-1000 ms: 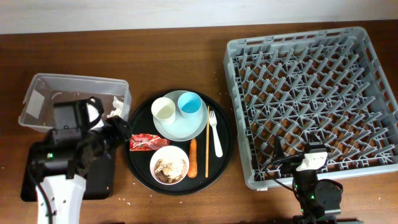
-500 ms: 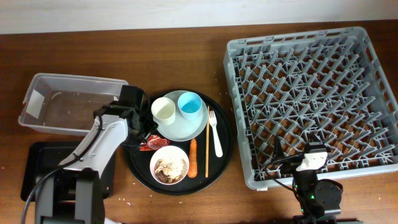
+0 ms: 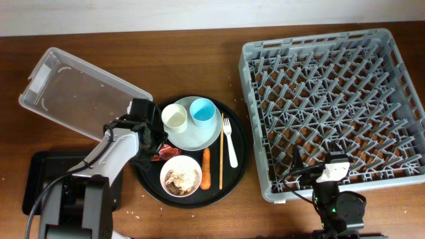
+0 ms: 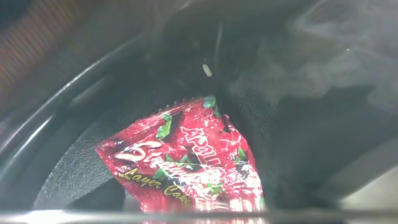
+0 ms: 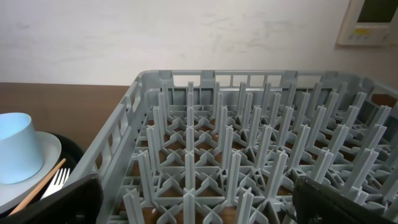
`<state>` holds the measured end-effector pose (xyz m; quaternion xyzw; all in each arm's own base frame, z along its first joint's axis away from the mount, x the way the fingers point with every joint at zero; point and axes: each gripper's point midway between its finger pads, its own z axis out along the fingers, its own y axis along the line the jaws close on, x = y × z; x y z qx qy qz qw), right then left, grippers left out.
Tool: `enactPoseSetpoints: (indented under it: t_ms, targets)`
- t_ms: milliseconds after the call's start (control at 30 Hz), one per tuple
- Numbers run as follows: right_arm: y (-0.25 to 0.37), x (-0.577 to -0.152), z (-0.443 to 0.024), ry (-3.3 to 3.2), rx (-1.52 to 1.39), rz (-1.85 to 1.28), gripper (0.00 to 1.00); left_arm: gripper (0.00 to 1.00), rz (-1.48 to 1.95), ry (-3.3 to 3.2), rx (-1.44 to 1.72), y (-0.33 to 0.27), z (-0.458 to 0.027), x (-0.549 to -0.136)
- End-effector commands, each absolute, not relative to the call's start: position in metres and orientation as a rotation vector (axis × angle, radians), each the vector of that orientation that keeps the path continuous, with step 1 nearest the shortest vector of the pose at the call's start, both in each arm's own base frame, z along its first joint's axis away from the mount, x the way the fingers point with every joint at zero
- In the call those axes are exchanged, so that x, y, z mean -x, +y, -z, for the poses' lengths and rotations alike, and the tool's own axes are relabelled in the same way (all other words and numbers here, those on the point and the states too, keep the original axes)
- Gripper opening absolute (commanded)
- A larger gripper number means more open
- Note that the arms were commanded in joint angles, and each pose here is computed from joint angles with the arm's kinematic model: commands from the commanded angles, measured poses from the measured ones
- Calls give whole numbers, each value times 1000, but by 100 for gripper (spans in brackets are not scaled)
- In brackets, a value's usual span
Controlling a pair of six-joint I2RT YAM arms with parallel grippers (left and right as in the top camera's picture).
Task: Sort waste into correct bins and load items into the dishwasher rack
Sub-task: 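Move the left gripper to the red snack wrapper and grasp it, then carry the red wrapper with the left gripper and release it into the clear bin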
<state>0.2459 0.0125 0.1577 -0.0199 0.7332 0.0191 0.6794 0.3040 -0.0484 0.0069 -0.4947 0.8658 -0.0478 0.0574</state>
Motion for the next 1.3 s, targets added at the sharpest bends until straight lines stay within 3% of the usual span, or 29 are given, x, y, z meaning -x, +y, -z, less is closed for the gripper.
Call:
enactPoseSetpoints:
  t_ms: [0,167,400,433,500,533,600,633,667,767,900,933,1067,1133,1167,1267]
  targets:
    - [13,-246,-155,1650,41,-47,99,76,196,2749,1577,-65,15,-276]
    - [13,-246,-155,1650,41,-47,99,77,258,2701,1514,-65,-6,-286]
    - [13,-246,-155,1650,41,-47,99,84,366,2460,1244,-49,-95,-308]
    - [13,-246,-155,1650,41,-47,99,78,372,2465,1154,-49,-104,-309]
    - [13,-246,-155,1650,41,-47,99,66,283,2564,619,-50,-121,-308]
    - [13,-246,-155,1650,41,-47,99,66,204,2612,333,-49,-121,-305]
    - [13,-246,-155,1650,41,-47,99,66,130,2670,93,-48,-115,-295]
    - [13,-246,-155,1650,41,-47,99,67,107,2690,20,-47,-112,-292]
    - [13,-246,-155,1650,41,-47,99,76,91,2699,-47,-47,-110,-290]
    - [13,-246,-155,1650,41,-47,99,77,100,2769,-281,-55,-86,-288]
    - [13,-246,-155,1650,41,-47,99,76,195,2800,-486,-72,-50,-299]
    - [13,-246,-155,1650,41,-47,99,72,194,2797,-544,-73,-43,-301]
    - [13,-246,-155,1650,41,-47,99,68,171,2788,-626,-72,-38,-302]
    - [13,-246,-155,1650,41,-47,99,72,168,2803,-696,-72,-28,-300]
    - [13,-246,-155,1650,41,-47,99,79,168,2823,-745,-71,-18,-297]
    - [13,-246,-155,1650,41,-47,99,81,173,2858,-767,-71,-2,-296]
